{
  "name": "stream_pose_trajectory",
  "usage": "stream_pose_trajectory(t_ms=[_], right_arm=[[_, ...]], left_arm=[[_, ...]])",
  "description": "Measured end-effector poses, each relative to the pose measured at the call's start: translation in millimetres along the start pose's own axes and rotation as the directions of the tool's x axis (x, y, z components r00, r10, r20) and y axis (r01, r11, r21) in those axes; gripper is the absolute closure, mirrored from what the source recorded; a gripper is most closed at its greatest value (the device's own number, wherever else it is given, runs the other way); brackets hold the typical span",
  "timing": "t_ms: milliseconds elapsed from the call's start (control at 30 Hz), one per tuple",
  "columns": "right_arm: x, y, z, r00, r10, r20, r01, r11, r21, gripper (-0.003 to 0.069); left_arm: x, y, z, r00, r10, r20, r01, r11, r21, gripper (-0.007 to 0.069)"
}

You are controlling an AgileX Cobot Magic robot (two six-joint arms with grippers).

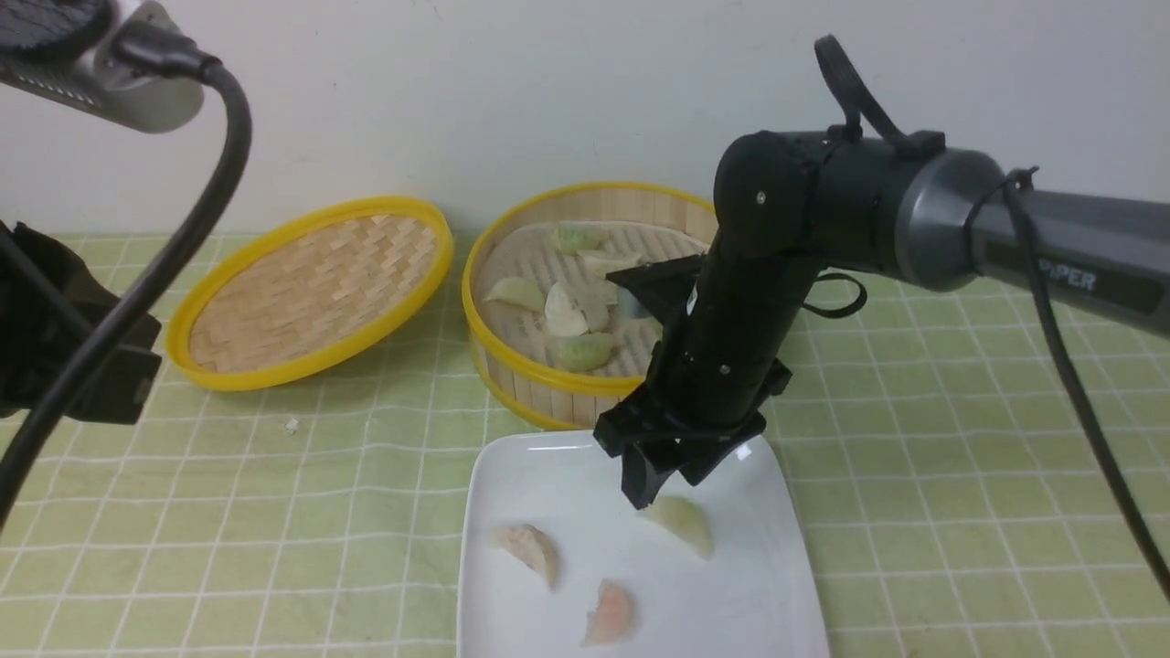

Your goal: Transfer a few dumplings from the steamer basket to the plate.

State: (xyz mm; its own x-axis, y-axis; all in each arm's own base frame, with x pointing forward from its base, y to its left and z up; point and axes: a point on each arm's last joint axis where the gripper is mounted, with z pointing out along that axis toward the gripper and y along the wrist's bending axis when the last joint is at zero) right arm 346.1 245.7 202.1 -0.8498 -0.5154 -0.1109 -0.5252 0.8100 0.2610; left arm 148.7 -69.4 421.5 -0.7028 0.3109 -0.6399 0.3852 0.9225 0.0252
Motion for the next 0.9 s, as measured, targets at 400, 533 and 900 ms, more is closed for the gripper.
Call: stream_pose_trajectory(t_ms=[400,533,900], right_arm=[[52.3,33.3,-169.9,0.913,-0.131,0.385,0.081,0.987,0.142,0.0622],[118.6,46.4,-240.1,0.82,-0.181,0.544,0.081,0.976,0.202,0.0667],[302.9,36.6,-249.3,0.292,-0.237,0.927,0.0,0.969,0.248,0.0673]], left_arm=[[-5.2,-0.4,-0.2,0.998,0.0,0.057,0.0,1.0,0.004,0.0631],[-7.1,-0.5,-0.3,0.997,0.0,0.078,0.0,1.0,0.005,0.0631],[-9.6,-0.7,-0.5,0.994,0.0,0.105,0.0,1.0,0.007,0.0631]])
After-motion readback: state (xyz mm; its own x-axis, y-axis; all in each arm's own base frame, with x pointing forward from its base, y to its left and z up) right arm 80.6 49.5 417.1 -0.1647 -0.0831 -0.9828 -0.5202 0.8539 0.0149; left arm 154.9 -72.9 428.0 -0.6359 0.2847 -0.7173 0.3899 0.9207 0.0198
